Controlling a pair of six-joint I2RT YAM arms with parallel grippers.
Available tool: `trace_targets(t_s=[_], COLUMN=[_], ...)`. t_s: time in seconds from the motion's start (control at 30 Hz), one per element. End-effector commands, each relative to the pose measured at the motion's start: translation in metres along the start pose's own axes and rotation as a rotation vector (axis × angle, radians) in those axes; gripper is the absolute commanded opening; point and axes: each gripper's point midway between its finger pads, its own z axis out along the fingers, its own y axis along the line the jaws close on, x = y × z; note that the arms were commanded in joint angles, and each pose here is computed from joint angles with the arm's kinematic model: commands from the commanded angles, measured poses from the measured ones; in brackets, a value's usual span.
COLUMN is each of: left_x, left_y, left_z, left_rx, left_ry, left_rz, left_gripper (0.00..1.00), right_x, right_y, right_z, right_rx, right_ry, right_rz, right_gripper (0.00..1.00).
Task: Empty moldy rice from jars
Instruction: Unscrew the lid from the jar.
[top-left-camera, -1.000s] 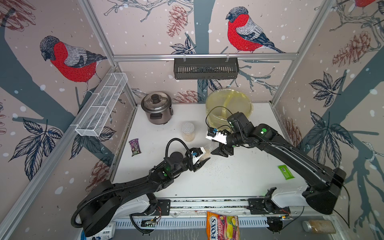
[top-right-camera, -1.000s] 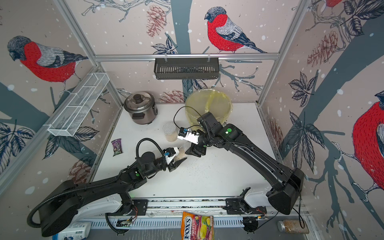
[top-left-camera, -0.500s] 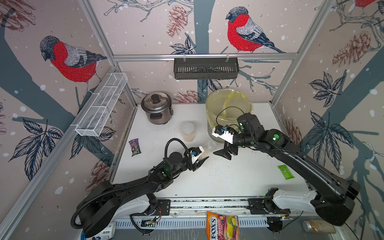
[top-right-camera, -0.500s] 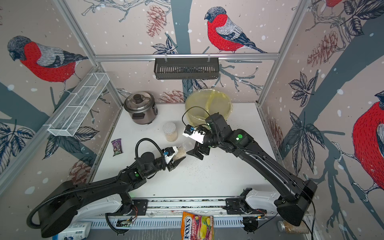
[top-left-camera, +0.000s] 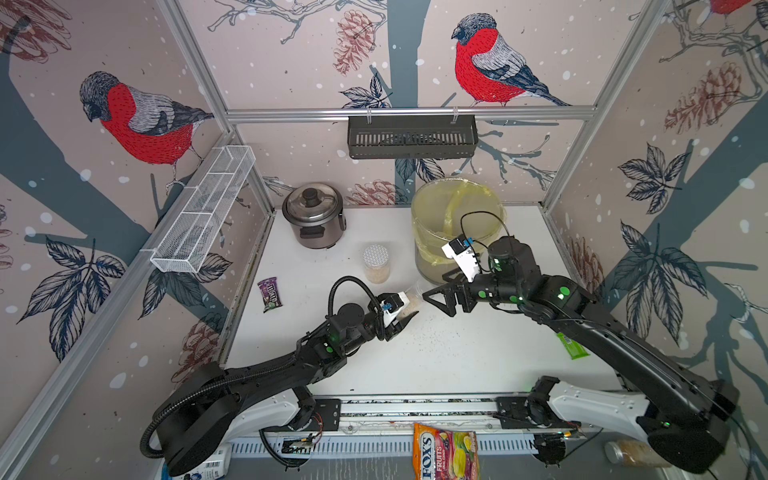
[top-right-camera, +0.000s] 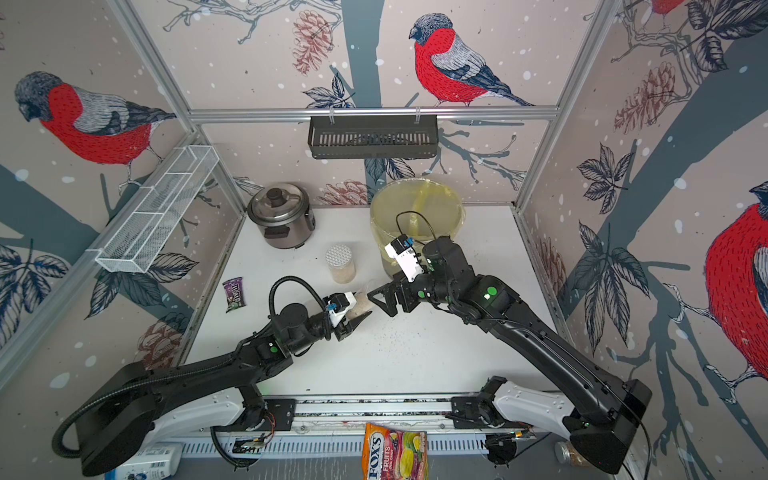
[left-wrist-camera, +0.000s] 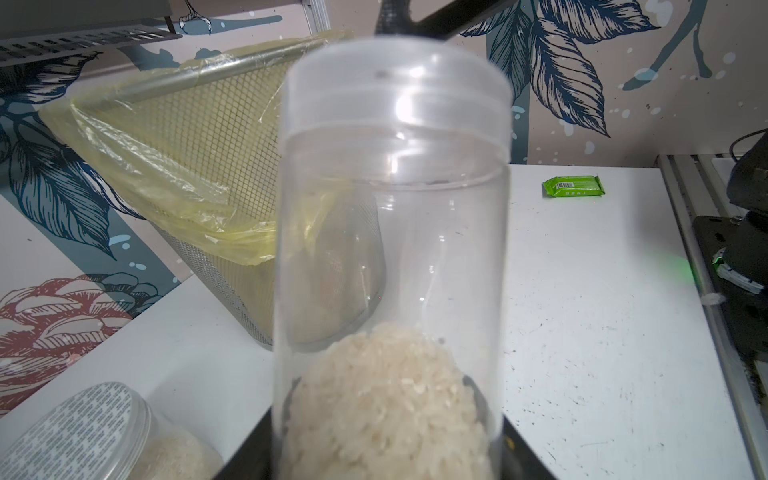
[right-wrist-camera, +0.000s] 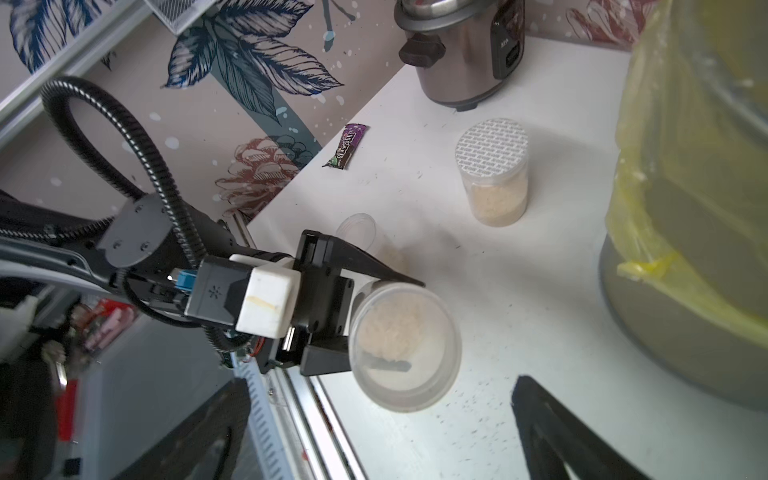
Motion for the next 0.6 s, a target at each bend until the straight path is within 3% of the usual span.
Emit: trace_targets(t_s=[0.0,0.2,0.57], left_x=[-0.020,-0.024,-0.019], left_y=[0.006,0.005,0.004], left_z=[0.001,0.002,0.001], left_rx=[-0.023,-0.024,-0.035], left_ry=[-0.072,-0.090,-0.078], left_rz=[0.049,0.050,0.064], left_gripper=[0.00,0.00,0.00], right_x=[-0.017,-0.007,0.006], right_y=[-0.011,-0.020,-0.024], right_z=[-0.008,-0.009,0.009], right_rx=[0.088,0.164,0.195], right_ry=[-0.090,-0.094,-0.026], right_rz=[0.343,0.550,0.550], right_gripper=[1.00,1.00,1.00])
